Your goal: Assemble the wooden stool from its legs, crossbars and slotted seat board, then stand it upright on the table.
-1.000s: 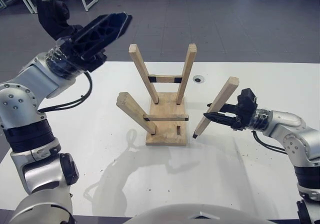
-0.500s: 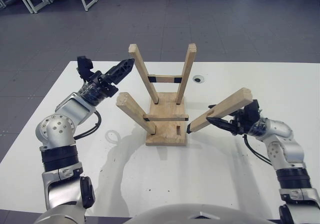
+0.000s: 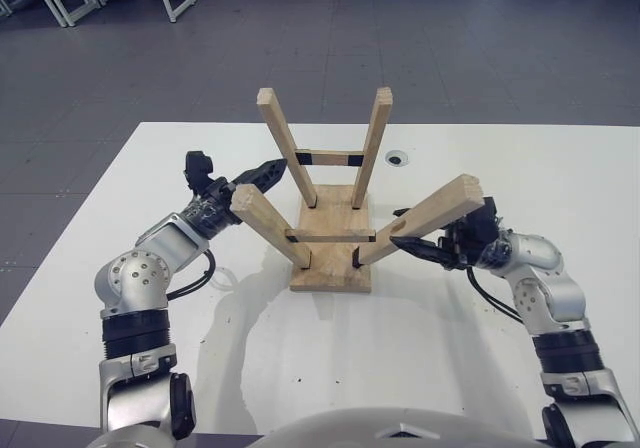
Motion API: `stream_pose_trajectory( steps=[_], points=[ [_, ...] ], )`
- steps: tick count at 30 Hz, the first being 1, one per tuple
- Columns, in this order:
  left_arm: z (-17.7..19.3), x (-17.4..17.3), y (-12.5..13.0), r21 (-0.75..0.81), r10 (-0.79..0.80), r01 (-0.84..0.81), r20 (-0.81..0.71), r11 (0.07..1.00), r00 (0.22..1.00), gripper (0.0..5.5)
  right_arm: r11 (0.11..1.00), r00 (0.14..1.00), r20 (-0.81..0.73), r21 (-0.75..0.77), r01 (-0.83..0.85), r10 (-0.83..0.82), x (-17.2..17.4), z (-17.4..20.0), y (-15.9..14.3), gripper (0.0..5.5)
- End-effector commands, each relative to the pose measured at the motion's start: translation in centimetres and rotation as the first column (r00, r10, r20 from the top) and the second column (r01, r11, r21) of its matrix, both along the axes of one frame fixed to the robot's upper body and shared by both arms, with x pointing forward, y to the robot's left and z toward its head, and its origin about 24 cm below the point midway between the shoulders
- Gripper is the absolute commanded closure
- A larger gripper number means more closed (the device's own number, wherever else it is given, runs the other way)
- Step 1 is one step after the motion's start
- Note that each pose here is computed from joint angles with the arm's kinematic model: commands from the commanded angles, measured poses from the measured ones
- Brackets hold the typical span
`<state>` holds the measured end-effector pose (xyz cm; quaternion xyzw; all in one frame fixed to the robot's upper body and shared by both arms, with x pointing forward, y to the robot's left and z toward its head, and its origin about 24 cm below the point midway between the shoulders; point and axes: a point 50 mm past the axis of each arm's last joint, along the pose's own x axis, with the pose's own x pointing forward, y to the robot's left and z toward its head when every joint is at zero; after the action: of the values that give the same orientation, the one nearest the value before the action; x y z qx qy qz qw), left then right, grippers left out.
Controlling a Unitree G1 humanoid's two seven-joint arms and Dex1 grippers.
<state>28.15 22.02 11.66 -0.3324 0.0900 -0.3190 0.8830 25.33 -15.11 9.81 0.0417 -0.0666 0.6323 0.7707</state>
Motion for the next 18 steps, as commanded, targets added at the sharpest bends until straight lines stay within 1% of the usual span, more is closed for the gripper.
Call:
stream_pose_trajectory(
  steps=[1, 5, 8, 18],
  points=[
    [0.5, 0.1, -0.3, 0.024, -0.029, 0.029, 0.009, 0.999, 1.000, 0.00, 0.999, 1.000, -0.005, -0.040, -0.001, 0.001, 0.0, -1.2, -0.1, 3.44],
    [0.7, 0.1, -0.4, 0.028, -0.038, 0.038, 0.012, 0.999, 0.999, 0.00, 0.998, 1.000, 0.008, -0.067, -0.004, 0.004, 0.7, -1.3, -0.3, 3.44],
    [0.7, 0.0, -0.5, 0.027, -0.038, 0.038, 0.012, 0.999, 0.999, 0.00, 0.994, 0.998, 0.027, -0.096, -0.048, 0.051, 1.0, -1.0, -0.1, 3.44],
    [0.5, -0.4, -0.8, 0.020, -0.035, 0.034, 0.019, 0.999, 0.999, 0.00, 0.970, 0.979, 0.081, -0.175, -0.170, 0.187, 2.0, 2.0, -0.1, 3.44]
  ],
)
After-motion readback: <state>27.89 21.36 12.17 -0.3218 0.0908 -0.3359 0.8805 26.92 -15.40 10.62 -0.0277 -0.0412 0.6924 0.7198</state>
